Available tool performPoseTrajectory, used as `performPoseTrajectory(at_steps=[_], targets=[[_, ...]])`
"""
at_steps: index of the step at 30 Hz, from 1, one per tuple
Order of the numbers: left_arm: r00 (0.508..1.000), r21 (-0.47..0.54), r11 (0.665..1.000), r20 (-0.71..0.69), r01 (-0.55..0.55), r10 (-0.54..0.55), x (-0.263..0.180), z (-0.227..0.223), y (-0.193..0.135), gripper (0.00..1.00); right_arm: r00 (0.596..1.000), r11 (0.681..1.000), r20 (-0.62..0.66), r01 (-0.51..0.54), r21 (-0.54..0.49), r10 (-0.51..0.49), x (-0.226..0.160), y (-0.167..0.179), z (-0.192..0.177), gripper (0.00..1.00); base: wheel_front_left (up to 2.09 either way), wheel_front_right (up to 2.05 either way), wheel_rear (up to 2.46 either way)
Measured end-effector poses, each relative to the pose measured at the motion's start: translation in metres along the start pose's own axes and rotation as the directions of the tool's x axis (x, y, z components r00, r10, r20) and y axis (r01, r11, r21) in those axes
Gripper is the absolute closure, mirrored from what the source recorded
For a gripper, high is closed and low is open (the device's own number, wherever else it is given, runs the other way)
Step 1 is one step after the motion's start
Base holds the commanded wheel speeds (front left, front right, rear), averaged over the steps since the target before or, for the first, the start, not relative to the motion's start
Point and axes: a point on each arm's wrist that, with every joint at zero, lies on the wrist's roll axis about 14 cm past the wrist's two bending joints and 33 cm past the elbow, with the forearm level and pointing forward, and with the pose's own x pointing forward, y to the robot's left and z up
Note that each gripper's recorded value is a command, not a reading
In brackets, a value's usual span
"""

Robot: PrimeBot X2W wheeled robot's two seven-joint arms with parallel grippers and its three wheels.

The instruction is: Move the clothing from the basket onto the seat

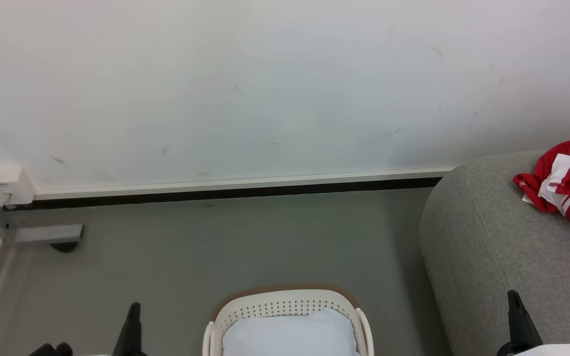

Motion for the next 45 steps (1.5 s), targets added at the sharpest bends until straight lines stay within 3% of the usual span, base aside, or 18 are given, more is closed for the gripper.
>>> performPoseTrajectory(at_steps=[20, 45], targets=[[1.0, -0.219, 0.976, 0.011, 0.017, -0.015, 0.005, 0.011, -0.005, 1.0, 1.0, 0.972, 0.008, -0.015, 0.234, 0.014, 0.006, 0.006, 0.009, 1.0, 0.0, 0.0, 0.0], [0.999, -0.435, 0.899, 0.028, 0.051, -0.043, 0.008, 0.023, -0.01, 1.0, 0.999, 0.887, 0.018, -0.053, 0.459, 0.051, 0.013, 0.016, 0.018, 1.0, 0.0, 0.0, 0.0]])
